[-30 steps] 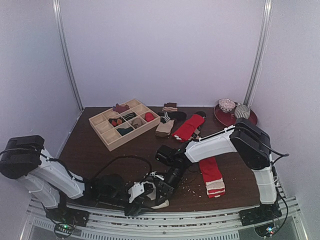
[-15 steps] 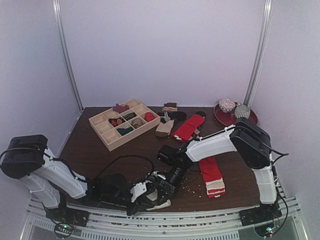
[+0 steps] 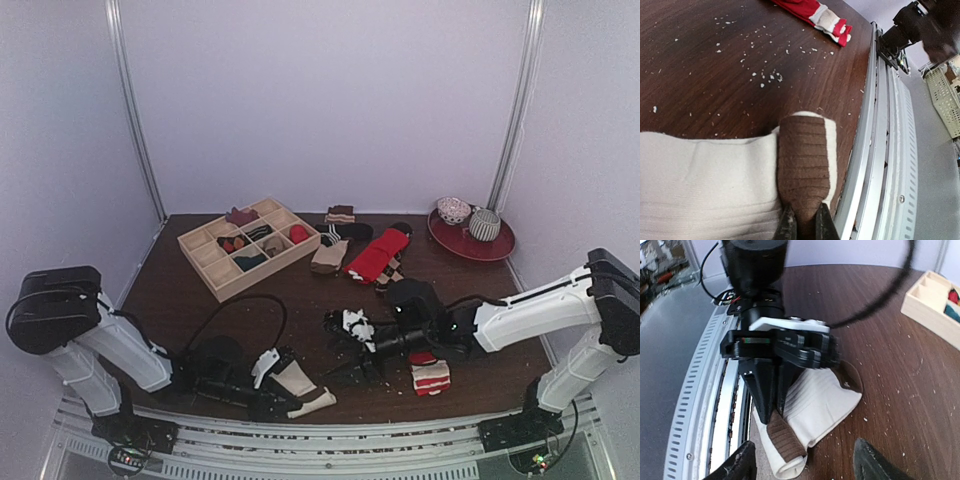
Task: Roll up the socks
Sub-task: Roll a pair of socks at the center of the board.
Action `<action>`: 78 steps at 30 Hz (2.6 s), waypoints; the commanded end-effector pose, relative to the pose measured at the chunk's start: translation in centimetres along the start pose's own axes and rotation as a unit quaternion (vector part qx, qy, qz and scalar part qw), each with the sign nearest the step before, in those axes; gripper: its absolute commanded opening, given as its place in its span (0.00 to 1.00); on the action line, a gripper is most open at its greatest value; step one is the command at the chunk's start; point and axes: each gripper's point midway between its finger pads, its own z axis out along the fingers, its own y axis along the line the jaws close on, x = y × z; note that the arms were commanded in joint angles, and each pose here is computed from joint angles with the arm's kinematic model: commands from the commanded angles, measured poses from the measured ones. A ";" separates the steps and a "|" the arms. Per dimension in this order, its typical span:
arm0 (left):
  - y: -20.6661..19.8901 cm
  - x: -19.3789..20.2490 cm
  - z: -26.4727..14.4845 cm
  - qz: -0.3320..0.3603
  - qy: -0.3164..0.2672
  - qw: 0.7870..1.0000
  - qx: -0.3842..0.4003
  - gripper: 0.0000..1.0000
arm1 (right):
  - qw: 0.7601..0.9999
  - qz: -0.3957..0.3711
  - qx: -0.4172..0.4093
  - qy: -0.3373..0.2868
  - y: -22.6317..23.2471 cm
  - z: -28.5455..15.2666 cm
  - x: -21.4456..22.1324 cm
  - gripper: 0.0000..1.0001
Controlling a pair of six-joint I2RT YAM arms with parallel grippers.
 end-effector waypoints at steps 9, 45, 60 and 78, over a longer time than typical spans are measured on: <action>2.2 7.8 -0.9 -0.099 0.135 0.986 -0.016 0.00 | 0.962 -0.245 0.006 0.118 3.8 3.8 5.4 0.66; 5.3 0.7 -3.5 0.011 0.063 0.983 -0.171 0.39 | 0.947 -0.020 -0.072 0.311 6.5 5.5 13.0 0.17; 1.8 -4.6 -10.9 0.062 -0.163 0.975 -0.135 0.52 | 0.855 0.191 -0.082 0.475 4.6 3.6 13.5 0.17; -3.7 -4.3 -1.8 0.210 -0.077 0.974 -0.026 0.71 | 0.827 0.261 -0.113 0.486 3.4 3.6 14.0 0.17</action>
